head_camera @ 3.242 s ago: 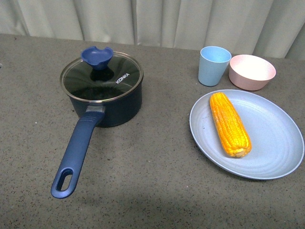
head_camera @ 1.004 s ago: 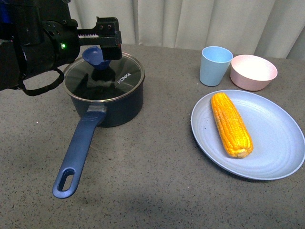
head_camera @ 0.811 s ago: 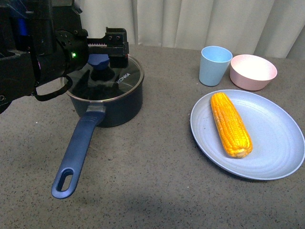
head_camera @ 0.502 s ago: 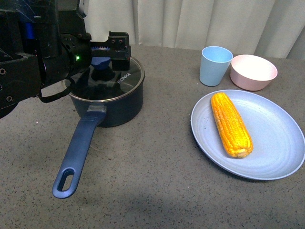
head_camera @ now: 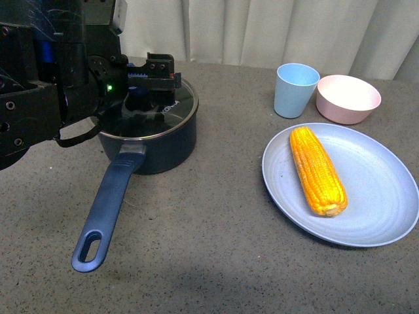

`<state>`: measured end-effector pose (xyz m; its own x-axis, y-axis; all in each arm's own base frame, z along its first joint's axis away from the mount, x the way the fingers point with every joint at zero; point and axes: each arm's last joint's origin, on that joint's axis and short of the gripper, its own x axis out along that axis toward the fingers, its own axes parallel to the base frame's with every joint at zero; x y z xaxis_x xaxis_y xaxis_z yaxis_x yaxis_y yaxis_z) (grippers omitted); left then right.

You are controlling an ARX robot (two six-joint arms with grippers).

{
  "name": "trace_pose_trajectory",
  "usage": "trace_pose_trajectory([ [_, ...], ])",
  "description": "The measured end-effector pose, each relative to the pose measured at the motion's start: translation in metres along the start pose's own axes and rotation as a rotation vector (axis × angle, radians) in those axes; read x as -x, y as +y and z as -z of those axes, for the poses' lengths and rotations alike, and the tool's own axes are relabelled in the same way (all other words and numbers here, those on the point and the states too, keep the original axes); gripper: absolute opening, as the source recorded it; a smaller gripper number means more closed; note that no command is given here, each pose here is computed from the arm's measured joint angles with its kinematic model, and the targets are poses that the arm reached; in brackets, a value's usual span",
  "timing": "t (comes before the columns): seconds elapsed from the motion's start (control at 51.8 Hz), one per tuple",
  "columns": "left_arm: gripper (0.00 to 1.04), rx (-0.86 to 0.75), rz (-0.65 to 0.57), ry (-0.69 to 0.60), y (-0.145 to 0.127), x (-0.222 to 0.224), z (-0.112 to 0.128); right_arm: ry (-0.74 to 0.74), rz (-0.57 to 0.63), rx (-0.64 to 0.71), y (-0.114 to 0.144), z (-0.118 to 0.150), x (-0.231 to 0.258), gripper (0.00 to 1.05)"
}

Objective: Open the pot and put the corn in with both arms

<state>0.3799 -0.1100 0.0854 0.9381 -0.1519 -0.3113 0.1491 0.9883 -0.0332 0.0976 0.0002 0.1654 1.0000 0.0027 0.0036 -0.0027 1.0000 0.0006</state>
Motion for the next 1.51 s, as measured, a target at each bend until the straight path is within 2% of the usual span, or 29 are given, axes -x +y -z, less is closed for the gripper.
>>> trace_pose_trajectory([
  [0.058,0.69,-0.013,0.003,-0.005,0.0,0.0,0.0,0.0,0.0,0.0,0.0,0.0,0.0,0.96],
  [0.097,0.64,-0.014,-0.001,-0.005,0.0,0.0,0.0,0.0,0.0,0.0,0.0,0.0,0.0,0.96],
  [0.309,0.63,-0.008,0.001,-0.016,0.0,0.006,-0.005,0.0,0.0,0.0,0.0,0.0,0.0,0.96],
  [0.483,0.63,0.039,0.012,-0.087,0.006,0.025,-0.033,0.0,0.0,0.0,0.0,0.0,0.0,0.96],
  [0.579,0.63,0.047,-0.011,-0.157,0.02,0.036,-0.055,0.0,0.0,0.0,0.0,0.0,0.0,0.96],
  [0.695,0.63,0.054,-0.051,-0.186,0.045,0.042,-0.059,0.0,0.0,0.0,0.0,0.0,0.0,0.96],
  [0.907,0.63,0.072,-0.197,-0.125,0.113,0.05,-0.023,0.0,0.0,0.0,0.0,0.0,0.0,0.96],
  [1.023,0.63,0.091,-0.245,-0.127,0.137,0.051,-0.008,0.0,0.0,0.0,0.0,0.0,0.0,0.96],
  [1.351,0.63,0.119,-0.272,-0.021,0.147,0.038,0.048,0.0,0.0,0.0,0.0,0.0,0.0,0.96],
  [1.505,0.63,0.116,-0.288,0.012,0.149,0.035,0.063,0.0,0.0,0.0,0.0,0.0,0.0,0.96],
])
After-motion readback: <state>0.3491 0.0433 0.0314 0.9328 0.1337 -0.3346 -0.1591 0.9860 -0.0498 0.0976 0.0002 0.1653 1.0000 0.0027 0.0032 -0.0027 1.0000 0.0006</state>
